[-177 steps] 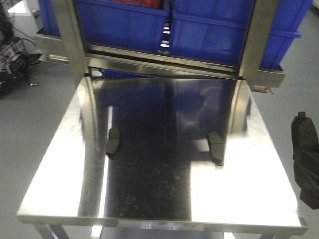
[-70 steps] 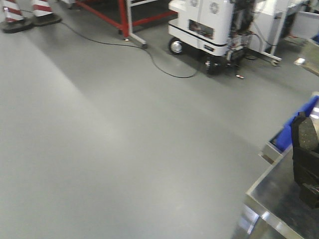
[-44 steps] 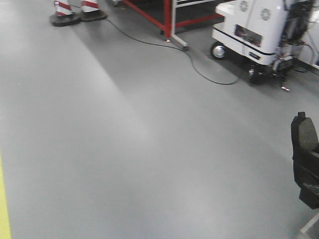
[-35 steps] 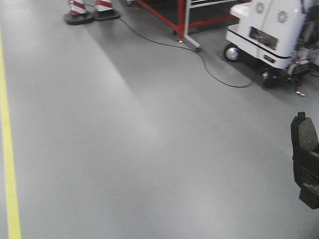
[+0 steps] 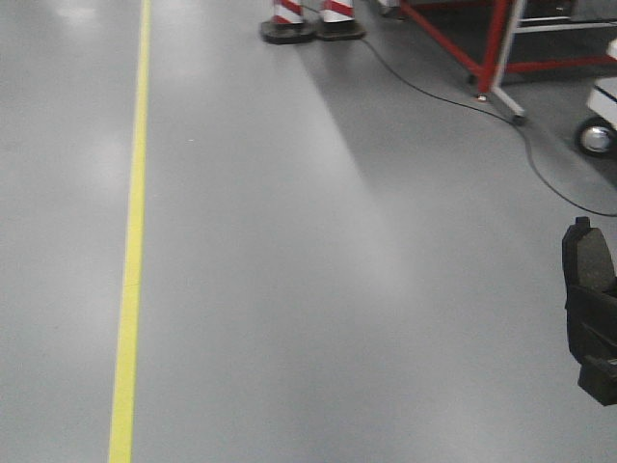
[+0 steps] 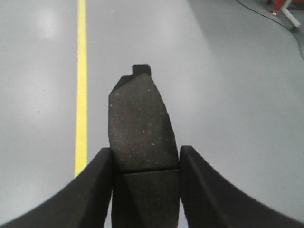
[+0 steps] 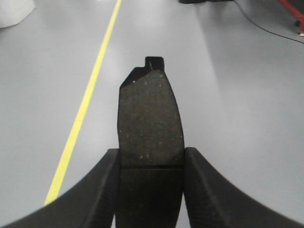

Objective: Move and align brake pads A on conveyor
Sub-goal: 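Drive forward along the yellow floor line past the striped cones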

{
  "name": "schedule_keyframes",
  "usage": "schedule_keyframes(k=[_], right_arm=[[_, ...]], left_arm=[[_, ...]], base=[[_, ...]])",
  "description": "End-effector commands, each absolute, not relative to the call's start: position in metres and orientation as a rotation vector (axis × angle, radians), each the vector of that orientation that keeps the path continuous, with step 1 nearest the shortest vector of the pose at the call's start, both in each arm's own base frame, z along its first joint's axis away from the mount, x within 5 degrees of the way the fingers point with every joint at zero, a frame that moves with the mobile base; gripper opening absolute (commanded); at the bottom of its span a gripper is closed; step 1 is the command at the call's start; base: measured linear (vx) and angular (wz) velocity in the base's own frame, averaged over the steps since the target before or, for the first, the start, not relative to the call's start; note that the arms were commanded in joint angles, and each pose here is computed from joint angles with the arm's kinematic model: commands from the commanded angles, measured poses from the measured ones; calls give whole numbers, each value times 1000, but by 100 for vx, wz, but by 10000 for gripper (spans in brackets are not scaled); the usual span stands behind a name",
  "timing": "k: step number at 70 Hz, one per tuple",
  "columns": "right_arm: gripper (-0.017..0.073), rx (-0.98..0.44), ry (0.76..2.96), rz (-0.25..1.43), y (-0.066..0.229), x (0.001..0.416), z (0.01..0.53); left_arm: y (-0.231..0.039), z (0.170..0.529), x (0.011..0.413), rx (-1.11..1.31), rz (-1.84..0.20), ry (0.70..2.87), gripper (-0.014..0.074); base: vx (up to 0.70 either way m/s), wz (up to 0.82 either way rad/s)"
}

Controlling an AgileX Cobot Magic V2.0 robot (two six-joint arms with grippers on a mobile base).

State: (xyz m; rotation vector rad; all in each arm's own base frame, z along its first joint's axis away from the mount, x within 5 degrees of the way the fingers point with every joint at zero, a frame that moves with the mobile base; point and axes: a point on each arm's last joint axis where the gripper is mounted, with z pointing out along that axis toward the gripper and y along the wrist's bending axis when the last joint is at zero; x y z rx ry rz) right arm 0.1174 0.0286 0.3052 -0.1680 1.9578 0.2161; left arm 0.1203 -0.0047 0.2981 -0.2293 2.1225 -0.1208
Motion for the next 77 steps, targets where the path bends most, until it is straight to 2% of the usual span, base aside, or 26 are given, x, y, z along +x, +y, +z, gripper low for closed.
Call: schedule_keyframes(k=[1,30,77], right_arm=[[-6,-155,1840,215,28,121,323],[-6,-155,1840,215,28,121,323],[-6,-155,1840,215,28,121,323]], left_arm=[[-7,314,124,-201,-148,2018,174],[-7,314,124,-201,-148,2018,174],[-7,314,124,-200,-148,2017,174]], base=[[15,52],[21,36],[39,6]])
